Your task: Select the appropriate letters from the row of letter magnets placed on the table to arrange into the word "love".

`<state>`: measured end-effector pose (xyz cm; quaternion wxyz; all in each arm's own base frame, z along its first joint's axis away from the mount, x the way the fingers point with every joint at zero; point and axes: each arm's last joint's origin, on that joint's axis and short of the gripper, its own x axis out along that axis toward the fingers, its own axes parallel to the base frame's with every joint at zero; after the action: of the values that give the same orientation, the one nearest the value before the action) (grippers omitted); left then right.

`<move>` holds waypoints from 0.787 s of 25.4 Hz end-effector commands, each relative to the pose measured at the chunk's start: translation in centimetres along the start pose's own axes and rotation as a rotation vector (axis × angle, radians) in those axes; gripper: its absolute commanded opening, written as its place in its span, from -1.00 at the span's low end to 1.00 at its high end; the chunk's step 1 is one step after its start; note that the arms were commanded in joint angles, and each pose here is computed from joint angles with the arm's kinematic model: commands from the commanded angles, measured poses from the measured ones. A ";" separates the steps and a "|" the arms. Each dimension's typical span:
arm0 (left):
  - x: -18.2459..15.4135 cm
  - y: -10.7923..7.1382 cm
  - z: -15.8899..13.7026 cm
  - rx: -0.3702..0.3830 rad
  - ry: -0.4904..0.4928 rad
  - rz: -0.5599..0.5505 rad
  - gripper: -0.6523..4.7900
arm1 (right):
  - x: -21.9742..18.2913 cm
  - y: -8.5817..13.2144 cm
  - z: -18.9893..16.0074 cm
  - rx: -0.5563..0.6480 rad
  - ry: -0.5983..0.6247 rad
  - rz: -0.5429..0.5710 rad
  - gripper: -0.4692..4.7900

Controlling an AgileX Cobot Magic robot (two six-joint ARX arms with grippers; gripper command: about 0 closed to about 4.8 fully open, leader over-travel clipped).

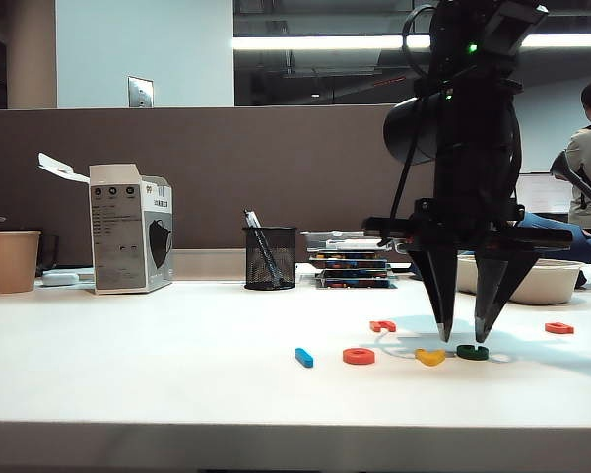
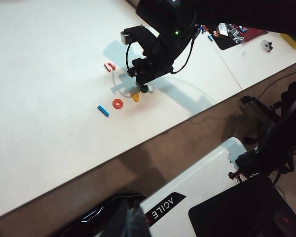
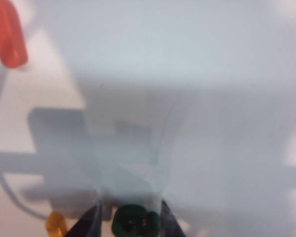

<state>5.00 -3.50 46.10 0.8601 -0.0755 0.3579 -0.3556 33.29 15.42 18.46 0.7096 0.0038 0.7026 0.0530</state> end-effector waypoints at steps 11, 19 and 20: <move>-0.1 -0.1 0.0 0.036 -0.003 -0.007 -0.78 | -0.1 0.0 0.3 -0.005 -0.050 -0.036 -0.85; -0.1 -0.1 0.0 0.036 -0.003 -0.007 -0.78 | 0.0 -0.1 -0.1 -0.002 -0.006 -0.051 -0.85; -0.1 -0.1 0.0 0.036 -0.003 -0.007 -0.78 | 0.0 -0.2 -0.2 -0.002 -0.002 -0.052 -0.85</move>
<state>5.00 -3.50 46.10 0.8610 -0.0645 0.3534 -0.3601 33.28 15.26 18.30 0.7131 -0.0148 0.6999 0.0367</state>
